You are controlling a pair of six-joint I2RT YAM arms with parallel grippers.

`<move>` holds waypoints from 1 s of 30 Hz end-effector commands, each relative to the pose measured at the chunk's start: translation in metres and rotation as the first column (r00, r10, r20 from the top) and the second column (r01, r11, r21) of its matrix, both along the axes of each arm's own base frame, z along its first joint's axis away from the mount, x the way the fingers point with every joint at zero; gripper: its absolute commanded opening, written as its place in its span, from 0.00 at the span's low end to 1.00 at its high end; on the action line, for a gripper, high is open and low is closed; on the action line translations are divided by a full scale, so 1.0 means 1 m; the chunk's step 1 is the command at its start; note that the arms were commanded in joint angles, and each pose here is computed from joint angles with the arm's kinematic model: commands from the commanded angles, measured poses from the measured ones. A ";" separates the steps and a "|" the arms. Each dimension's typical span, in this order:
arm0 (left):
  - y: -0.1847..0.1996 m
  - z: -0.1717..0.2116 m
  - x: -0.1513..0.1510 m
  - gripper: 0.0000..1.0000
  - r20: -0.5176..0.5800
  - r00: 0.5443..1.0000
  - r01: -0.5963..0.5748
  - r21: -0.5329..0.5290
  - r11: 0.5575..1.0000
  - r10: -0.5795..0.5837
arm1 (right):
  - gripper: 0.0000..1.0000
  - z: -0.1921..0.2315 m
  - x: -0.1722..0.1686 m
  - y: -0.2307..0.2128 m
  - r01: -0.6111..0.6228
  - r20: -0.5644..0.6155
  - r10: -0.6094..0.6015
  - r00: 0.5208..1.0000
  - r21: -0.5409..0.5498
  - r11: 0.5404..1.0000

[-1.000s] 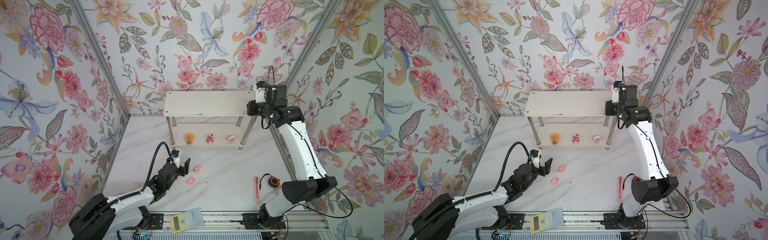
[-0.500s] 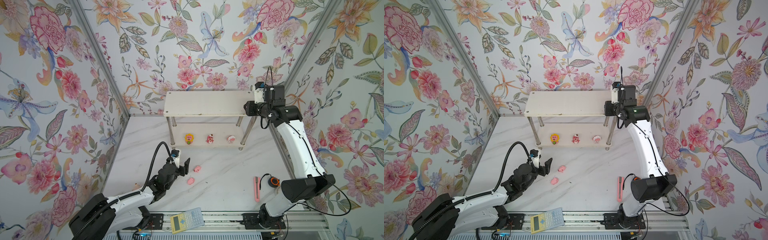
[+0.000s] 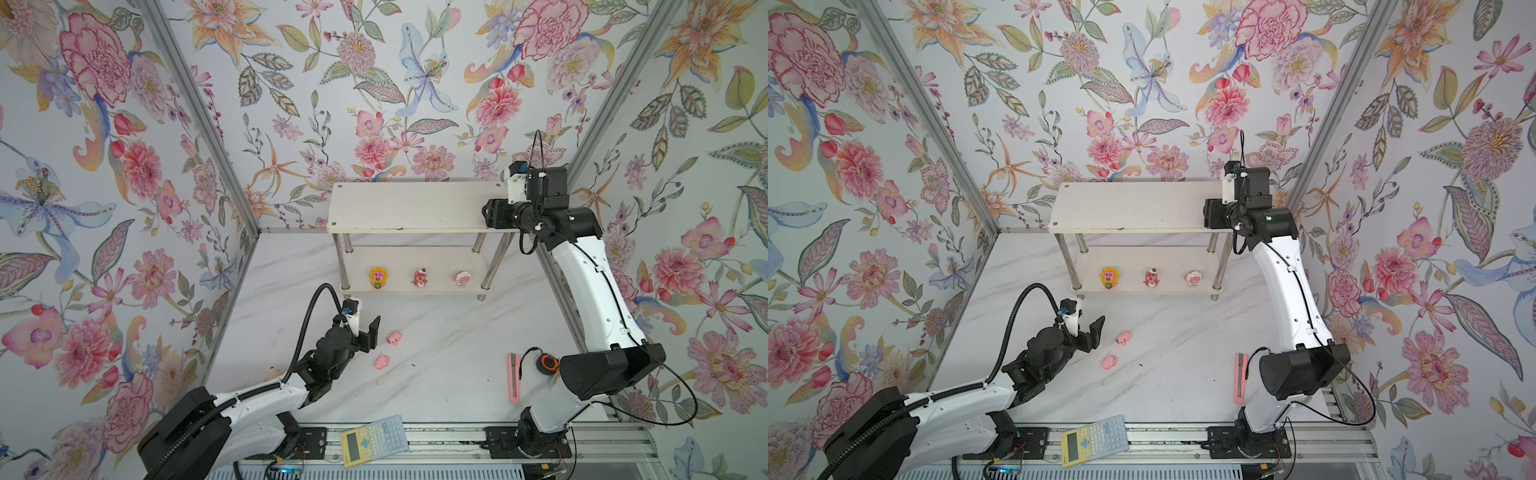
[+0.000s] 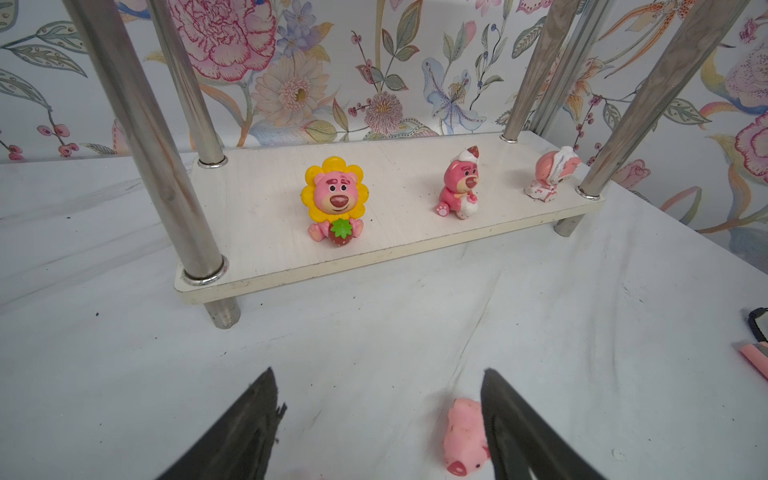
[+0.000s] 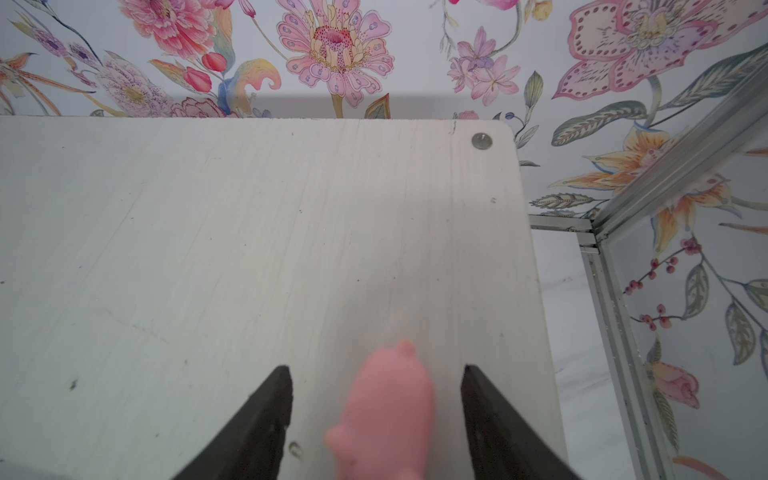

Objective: Place and organize the plastic toys onto the shelf
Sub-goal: 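Lower the pig onto the top shelf and open the right gripper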

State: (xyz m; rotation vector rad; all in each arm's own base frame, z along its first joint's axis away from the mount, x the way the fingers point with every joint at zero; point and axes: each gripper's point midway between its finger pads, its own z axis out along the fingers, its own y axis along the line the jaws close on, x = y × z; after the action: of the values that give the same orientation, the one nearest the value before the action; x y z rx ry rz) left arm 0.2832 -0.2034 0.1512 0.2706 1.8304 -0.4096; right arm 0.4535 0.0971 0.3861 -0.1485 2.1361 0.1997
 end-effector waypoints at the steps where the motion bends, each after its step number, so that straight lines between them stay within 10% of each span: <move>1: -0.004 0.015 0.004 0.78 0.017 1.000 0.008 -0.041 0.999 -0.007 | 0.60 0.004 -0.004 0.005 -0.019 -0.003 0.019 1.000 0.017 1.000; 19: 0.002 0.014 0.002 0.78 0.018 1.000 -0.009 -0.041 0.999 0.010 | 0.42 -0.019 0.006 0.021 -0.088 -0.059 0.090 0.994 0.042 0.995; 30: 0.000 0.015 0.003 0.78 0.020 1.000 -0.003 -0.040 0.999 0.003 | 0.67 0.000 -0.005 0.015 -0.046 -0.017 0.047 0.999 0.045 0.998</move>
State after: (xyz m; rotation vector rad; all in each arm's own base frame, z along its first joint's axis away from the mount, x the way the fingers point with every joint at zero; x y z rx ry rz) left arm 0.2809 -0.2049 0.1570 0.2711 1.8197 -0.4367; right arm 0.4593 0.1141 0.3770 -0.1882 2.1514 0.2899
